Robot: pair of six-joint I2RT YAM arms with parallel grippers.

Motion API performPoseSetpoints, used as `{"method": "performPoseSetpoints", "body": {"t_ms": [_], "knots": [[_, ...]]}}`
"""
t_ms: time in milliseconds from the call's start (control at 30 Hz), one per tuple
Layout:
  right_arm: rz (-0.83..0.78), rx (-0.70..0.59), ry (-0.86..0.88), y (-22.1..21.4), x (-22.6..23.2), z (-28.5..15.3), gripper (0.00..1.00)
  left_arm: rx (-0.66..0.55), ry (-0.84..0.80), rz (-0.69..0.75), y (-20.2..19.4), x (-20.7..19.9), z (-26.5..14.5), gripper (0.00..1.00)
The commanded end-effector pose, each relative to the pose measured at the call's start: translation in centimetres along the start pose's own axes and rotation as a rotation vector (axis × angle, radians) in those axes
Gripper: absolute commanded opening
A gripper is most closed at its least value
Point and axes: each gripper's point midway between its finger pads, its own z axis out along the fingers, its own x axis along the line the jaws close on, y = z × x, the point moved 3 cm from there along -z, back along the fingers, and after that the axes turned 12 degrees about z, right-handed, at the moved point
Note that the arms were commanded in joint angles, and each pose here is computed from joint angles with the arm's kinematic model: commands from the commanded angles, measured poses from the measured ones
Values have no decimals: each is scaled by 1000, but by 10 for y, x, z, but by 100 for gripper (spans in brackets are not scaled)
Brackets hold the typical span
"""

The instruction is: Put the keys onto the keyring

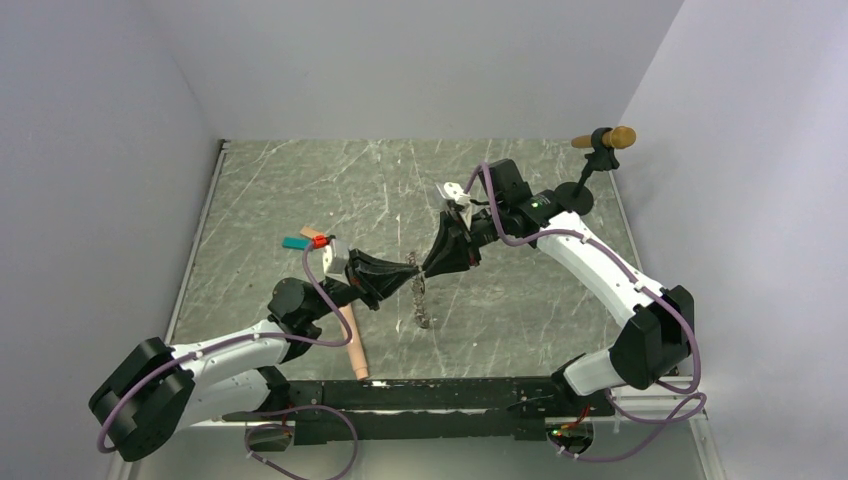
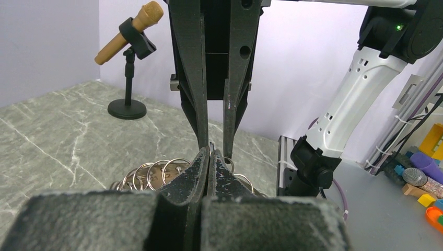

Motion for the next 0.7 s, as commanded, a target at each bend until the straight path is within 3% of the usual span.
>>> {"method": "performPoseSetpoints", "body": {"t_ms": [0, 300, 433, 667], "knots": [[-32, -17, 42, 9, 8, 3, 22, -121, -10, 49, 33, 0, 10, 0], [-19, -18, 31, 9, 5, 5, 17, -121, -39, 25, 31, -3, 14, 0], [-18, -18, 32, 9, 5, 5, 0, -120, -39, 24, 30, -3, 13, 0], [-53, 17, 5, 5, 4, 2, 0, -78, -21, 30, 26, -1, 10, 0]]}}
